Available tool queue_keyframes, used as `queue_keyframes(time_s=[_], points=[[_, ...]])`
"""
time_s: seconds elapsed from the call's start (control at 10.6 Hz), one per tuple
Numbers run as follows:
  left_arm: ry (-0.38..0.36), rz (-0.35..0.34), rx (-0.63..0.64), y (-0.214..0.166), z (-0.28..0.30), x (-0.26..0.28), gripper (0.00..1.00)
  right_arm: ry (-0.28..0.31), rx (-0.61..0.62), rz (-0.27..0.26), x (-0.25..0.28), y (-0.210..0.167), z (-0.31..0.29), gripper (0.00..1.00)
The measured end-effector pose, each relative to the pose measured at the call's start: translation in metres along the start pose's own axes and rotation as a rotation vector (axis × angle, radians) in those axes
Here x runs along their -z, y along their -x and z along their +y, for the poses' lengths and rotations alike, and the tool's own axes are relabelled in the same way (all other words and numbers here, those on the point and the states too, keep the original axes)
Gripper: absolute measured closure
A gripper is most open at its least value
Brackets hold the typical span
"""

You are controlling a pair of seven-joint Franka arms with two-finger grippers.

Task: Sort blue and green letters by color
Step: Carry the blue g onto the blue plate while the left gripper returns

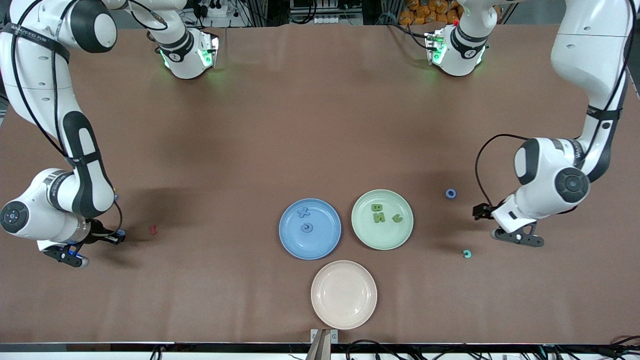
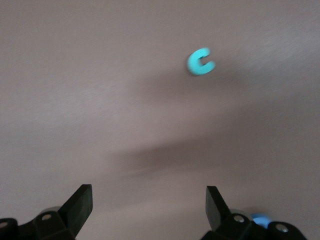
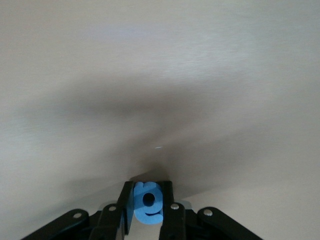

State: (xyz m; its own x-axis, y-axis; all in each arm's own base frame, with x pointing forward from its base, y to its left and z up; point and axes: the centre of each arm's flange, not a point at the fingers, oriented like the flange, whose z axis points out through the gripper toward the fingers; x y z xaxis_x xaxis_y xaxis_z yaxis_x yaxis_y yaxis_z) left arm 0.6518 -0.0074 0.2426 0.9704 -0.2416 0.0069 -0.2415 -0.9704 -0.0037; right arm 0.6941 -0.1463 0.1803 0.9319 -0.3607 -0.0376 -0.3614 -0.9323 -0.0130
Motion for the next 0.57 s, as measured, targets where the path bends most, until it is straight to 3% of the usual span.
queue_keyframes(time_s=[0.28,0.57], points=[[-0.025,0.013,-0.021,0.026,-0.062,-0.012,0.0,-0.067,-0.046,-0.036,0.022,0.002,-0.056,0.74],[-0.031,0.048,0.012,0.056,-0.102,-0.03,0.0,-0.115,-0.218,-0.103,0.049,0.022,-0.147,0.74]])
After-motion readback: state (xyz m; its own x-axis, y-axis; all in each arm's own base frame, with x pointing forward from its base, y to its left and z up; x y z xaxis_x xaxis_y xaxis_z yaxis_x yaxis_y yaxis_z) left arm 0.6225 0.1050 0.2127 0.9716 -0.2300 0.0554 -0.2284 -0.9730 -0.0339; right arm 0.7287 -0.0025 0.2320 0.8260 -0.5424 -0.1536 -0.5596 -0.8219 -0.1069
